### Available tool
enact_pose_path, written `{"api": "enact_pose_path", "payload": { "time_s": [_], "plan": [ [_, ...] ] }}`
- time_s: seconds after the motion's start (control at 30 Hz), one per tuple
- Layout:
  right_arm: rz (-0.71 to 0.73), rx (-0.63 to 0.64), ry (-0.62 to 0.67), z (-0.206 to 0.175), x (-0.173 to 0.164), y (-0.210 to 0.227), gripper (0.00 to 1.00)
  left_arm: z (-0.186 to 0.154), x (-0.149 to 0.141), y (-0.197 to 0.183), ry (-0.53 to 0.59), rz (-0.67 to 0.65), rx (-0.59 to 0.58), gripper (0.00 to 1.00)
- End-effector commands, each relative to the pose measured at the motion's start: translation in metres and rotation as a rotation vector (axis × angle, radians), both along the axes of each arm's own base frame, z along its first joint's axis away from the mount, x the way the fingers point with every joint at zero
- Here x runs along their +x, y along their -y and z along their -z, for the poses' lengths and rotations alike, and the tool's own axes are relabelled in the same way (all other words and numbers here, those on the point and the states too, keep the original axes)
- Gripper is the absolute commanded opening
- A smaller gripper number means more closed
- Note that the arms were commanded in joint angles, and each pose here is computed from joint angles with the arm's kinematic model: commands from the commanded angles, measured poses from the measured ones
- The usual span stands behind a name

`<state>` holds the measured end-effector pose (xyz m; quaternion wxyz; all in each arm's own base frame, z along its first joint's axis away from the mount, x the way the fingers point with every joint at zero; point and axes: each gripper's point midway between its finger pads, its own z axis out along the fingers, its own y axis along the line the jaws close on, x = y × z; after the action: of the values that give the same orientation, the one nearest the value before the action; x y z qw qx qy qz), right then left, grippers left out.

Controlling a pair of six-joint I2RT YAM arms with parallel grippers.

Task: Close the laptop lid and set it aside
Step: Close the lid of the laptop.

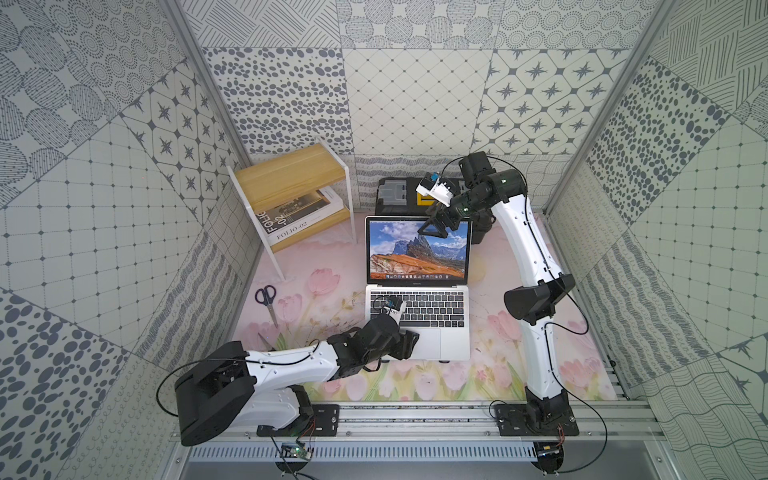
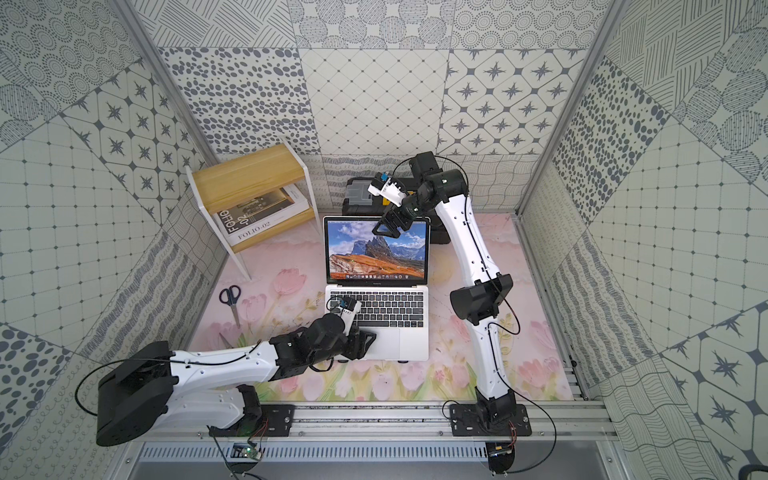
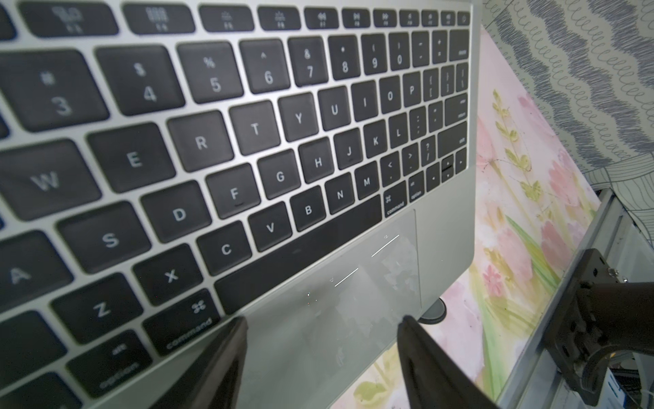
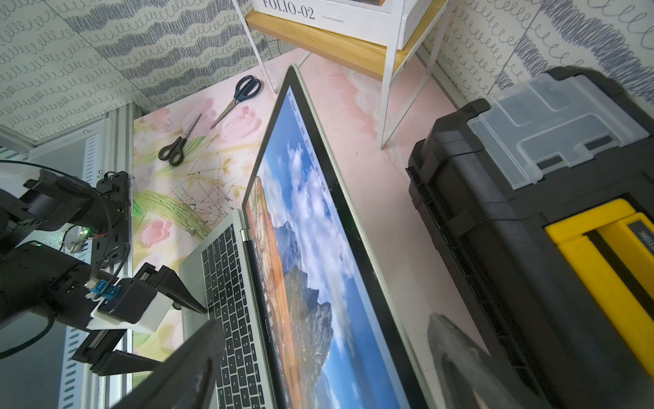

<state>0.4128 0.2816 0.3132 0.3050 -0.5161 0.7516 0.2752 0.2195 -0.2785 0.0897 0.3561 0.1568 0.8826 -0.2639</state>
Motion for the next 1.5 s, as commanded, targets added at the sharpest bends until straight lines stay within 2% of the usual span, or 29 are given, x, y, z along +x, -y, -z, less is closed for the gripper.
{"api": "enact_pose_path", "payload": {
  "time_s": [0.0, 0.43, 0.83, 1.17, 1.47],
  "plan": [
    [-0.034, -0.006, -0.017, 0.008, -0.005, -0.005, 0.89, 0.009, 0.004, -0.008, -0.001, -0.044, 0.029, 0.71],
    [-0.086, 0.008, -0.046, 0.004, -0.024, -0.010, 0.70, 0.015, 0.003, -0.011, -0.017, -0.061, 0.032, 0.72],
    [-0.129, -0.030, -0.021, -0.008, -0.057, -0.020, 0.62, 0.030, 0.003, -0.010, -0.051, -0.072, 0.043, 0.73],
    [-0.147, -0.059, -0.037, -0.010, -0.082, -0.022, 0.59, 0.036, 0.003, -0.012, -0.068, -0.088, 0.051, 0.74],
    [-0.154, -0.101, -0.043, -0.010, -0.109, -0.028, 0.62, 0.040, 0.003, -0.013, -0.079, -0.099, 0.057, 0.74]
  ]
}}
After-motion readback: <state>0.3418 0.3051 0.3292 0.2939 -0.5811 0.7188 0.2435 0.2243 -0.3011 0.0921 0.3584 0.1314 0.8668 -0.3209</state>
